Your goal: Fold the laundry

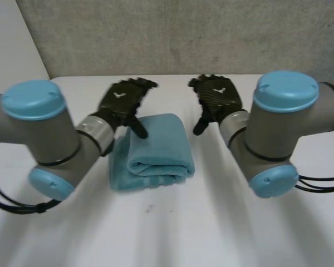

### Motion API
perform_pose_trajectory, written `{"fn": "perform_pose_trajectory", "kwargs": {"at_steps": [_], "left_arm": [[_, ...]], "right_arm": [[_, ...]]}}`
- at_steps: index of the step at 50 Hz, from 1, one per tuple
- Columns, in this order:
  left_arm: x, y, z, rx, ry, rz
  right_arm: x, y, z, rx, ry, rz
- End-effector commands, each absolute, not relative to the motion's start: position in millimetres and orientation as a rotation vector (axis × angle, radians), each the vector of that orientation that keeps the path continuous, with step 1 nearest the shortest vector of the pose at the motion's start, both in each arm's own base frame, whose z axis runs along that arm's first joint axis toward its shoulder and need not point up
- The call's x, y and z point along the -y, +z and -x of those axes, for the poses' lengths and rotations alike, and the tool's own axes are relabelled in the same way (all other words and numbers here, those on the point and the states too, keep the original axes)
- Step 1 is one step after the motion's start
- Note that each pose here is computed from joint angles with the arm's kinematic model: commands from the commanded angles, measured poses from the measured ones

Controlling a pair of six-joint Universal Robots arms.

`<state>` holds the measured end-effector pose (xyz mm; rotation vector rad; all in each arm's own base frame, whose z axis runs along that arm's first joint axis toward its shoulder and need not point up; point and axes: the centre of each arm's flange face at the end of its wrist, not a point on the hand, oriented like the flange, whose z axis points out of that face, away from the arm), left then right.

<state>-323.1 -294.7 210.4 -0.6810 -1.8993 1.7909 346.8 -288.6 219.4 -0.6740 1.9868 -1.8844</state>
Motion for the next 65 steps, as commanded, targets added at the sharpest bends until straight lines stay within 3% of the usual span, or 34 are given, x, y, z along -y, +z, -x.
{"fn": "perform_pose_trajectory", "kwargs": {"at_steps": [1, 9, 22, 35, 40, 45, 50, 55, 59, 62, 65], "left_arm": [[298, 179, 353, 1.889, 1.606, 0.742], [301, 158, 343, 1.994, 1.554, 0.734], [315, 140, 284, 2.306, 1.637, 0.804], [295, 145, 273, 2.352, 1.621, 0.842], [291, 158, 272, 2.325, 1.655, 0.838], [290, 191, 272, 2.245, 1.761, 0.819], [286, 248, 270, 2.093, 1.939, 0.765], [279, 307, 260, 1.953, 2.086, 0.661], [276, 338, 238, 1.939, 2.095, 0.511], [276, 343, 226, 1.962, 2.048, 0.427], [275, 342, 220, 1.978, 1.983, 0.381]], "right_arm": [[311, 206, -324, -2.102, -1.784, 0.565], [310, 187, -344, -2.057, -1.619, 0.677], [315, 157, -370, -2.025, -1.346, 0.717], [312, 136, -383, -2.078, -1.269, 0.774], [315, 151, -383, -2.059, -1.345, 0.807], [315, 208, -378, -1.982, -1.499, 0.782], [314, 252, -366, -1.951, -1.637, 0.719], [301, 320, -329, -1.940, -1.868, 0.579], [303, 340, -292, -1.998, -1.991, 0.510], [299, 349, -256, -2.073, -2.082, 0.481], [293, 346, -246, -2.102, -2.085, 0.471]]}}
